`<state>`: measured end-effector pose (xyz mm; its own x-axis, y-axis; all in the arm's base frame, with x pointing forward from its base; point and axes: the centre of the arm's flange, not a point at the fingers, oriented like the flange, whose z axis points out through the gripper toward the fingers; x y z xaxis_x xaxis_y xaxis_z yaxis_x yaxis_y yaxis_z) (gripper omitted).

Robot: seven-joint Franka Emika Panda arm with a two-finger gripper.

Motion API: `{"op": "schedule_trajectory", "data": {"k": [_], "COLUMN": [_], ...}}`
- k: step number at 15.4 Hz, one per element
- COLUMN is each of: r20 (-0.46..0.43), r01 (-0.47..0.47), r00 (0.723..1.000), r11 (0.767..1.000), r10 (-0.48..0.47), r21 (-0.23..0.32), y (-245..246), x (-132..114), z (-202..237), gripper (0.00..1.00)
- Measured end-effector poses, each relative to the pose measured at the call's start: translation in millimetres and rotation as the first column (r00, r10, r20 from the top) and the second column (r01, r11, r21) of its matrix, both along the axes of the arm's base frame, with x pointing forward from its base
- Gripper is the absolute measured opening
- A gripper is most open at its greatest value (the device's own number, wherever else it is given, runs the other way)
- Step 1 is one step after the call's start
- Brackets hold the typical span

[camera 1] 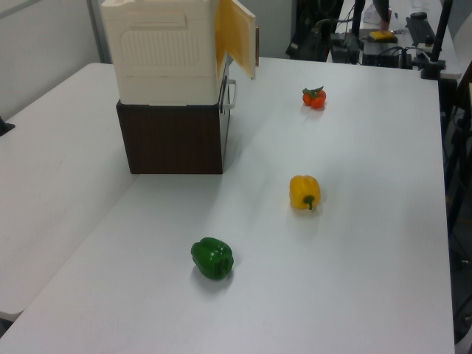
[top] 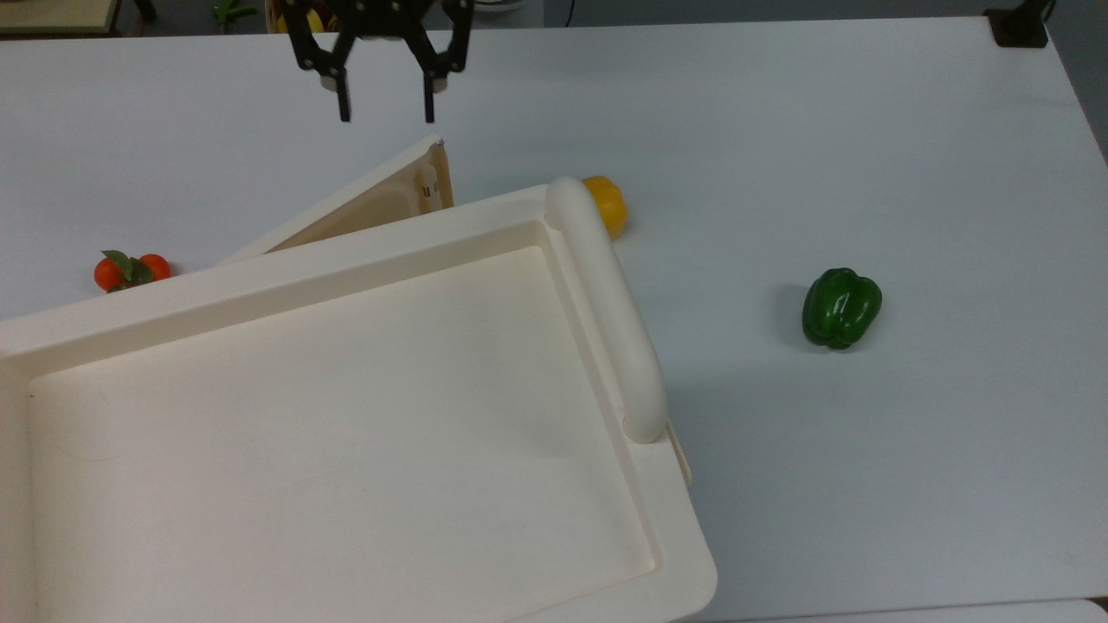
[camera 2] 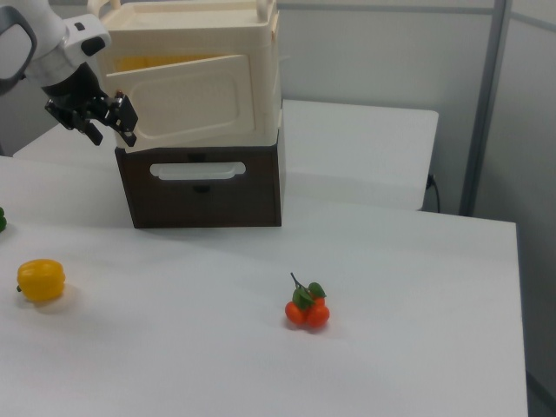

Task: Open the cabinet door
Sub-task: 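Pull the handle outward, swinging the cream door open on its hinge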

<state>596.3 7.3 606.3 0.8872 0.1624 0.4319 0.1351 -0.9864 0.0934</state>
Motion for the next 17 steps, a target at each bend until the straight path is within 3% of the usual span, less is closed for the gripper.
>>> {"op": "schedule_trajectory", "data": {"k": [1,4,7,14,17], "r20": [0.001,0.001,0.008,0.061,0.077], "r01": [0.006,0.053,0.149,0.319,0.327], "r00": [1.0,0.999,0.989,0.938,0.931], "r11": [1.0,0.997,0.983,0.917,0.91], "r10": [-0.006,-0.053,-0.151,-0.342,-0.356], "r21": [0.0,0.048,0.105,0.24,0.256], "y": [-4,-5,-3,7,8], "x": [-2,-1,1,28,37], "z": [3,3,4,-4,-13], "gripper": [0.69,0.92,0.99,1.0,1.0]}}
